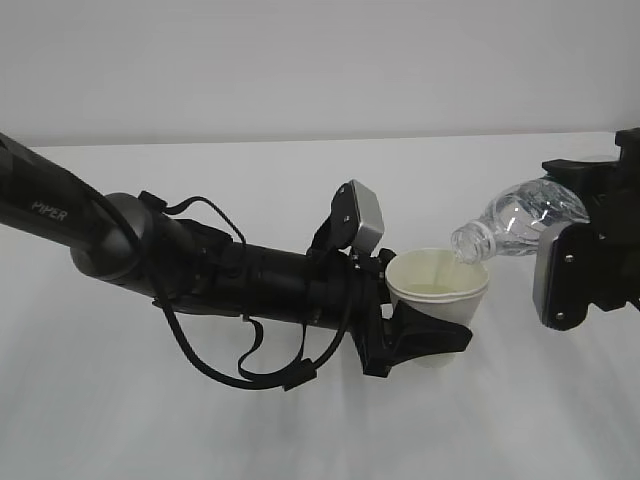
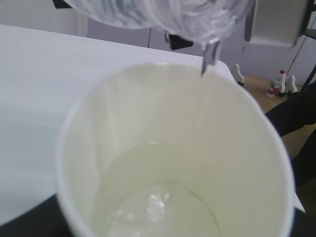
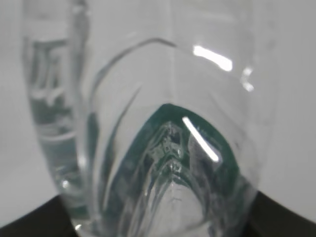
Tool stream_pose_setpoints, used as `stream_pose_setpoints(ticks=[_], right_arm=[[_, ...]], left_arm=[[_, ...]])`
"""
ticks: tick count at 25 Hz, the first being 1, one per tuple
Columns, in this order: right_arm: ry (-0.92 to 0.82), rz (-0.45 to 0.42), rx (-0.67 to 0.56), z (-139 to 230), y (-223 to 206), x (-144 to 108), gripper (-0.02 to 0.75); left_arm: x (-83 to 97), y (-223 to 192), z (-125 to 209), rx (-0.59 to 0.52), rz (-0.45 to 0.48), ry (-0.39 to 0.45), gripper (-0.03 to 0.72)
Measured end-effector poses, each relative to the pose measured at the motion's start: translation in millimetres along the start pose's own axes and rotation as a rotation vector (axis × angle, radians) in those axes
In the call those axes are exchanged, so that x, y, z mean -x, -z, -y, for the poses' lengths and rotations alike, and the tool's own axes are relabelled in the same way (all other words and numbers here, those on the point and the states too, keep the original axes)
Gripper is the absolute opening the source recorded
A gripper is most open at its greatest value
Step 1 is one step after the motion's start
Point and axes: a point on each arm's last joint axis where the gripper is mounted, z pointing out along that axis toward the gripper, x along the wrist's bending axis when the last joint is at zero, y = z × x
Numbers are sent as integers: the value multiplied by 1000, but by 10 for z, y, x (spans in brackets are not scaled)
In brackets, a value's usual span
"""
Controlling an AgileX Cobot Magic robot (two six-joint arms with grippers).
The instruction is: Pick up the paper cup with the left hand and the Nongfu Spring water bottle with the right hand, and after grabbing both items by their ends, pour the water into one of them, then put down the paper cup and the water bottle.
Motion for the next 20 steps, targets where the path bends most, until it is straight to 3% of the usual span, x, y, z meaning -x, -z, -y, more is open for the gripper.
stream_pose_setpoints(ticks=[20], right_arm=[[0, 0, 0, 0, 0, 0, 405]], left_arm=[[-2, 0, -2, 2, -2, 2, 461]])
